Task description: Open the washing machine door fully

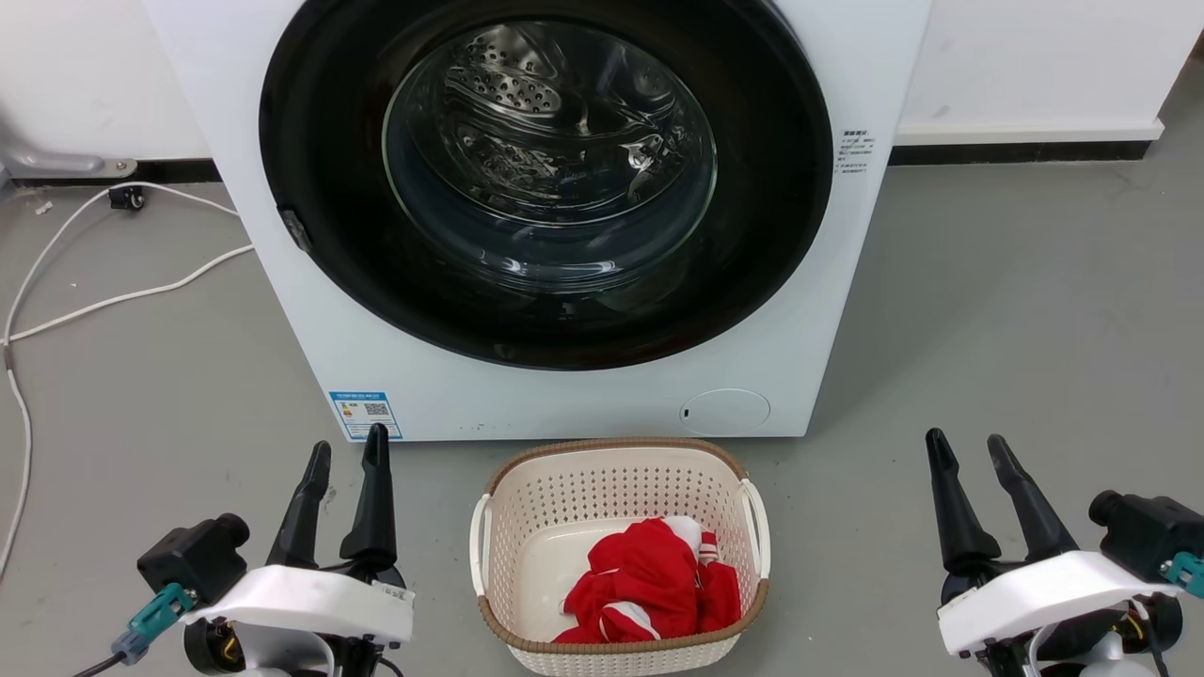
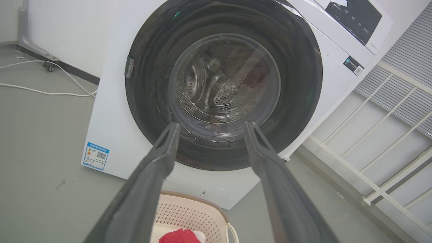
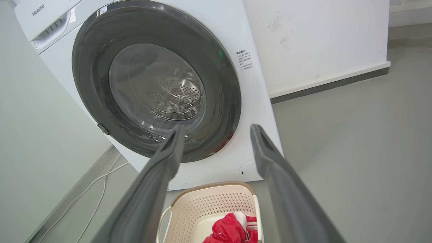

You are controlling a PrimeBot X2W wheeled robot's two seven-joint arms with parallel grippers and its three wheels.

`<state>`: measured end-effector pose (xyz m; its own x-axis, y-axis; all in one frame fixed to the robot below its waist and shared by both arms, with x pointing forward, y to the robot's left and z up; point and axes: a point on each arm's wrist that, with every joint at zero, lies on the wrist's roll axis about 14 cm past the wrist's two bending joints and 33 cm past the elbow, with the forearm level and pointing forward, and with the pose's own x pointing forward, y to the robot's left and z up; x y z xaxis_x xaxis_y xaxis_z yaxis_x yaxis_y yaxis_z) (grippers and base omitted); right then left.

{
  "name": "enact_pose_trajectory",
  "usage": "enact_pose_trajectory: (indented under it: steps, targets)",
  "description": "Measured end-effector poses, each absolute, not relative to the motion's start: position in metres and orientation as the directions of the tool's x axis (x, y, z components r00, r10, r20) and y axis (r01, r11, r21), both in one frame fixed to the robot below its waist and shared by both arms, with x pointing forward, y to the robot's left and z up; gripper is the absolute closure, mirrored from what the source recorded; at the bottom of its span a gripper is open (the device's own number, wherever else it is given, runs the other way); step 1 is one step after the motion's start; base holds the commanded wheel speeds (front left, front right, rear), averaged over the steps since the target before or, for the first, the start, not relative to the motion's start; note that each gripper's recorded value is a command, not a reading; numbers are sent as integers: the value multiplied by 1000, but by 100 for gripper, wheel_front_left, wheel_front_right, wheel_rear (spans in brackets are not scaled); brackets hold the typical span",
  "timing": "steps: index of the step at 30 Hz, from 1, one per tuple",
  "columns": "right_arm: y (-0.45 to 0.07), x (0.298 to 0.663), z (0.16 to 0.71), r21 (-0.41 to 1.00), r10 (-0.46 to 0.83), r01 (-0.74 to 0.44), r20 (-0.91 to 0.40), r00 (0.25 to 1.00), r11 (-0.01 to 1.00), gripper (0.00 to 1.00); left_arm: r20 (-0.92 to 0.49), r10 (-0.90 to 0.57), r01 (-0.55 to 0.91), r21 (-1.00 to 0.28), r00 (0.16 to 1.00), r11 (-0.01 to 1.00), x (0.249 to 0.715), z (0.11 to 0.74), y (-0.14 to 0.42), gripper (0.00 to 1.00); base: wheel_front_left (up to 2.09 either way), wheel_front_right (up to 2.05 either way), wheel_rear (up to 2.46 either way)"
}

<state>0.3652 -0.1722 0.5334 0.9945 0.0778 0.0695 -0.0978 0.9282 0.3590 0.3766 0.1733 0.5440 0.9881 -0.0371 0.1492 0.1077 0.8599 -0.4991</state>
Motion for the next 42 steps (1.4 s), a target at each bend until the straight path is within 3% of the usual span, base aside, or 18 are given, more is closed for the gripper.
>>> enact_pose_trajectory:
  steps: [42]
  targets:
    - [-165, 357, 538, 36, 111, -115, 95, 989, 993, 0, 217, -106, 141, -152, 970, 978, 374, 554, 159, 0, 0, 0, 0]
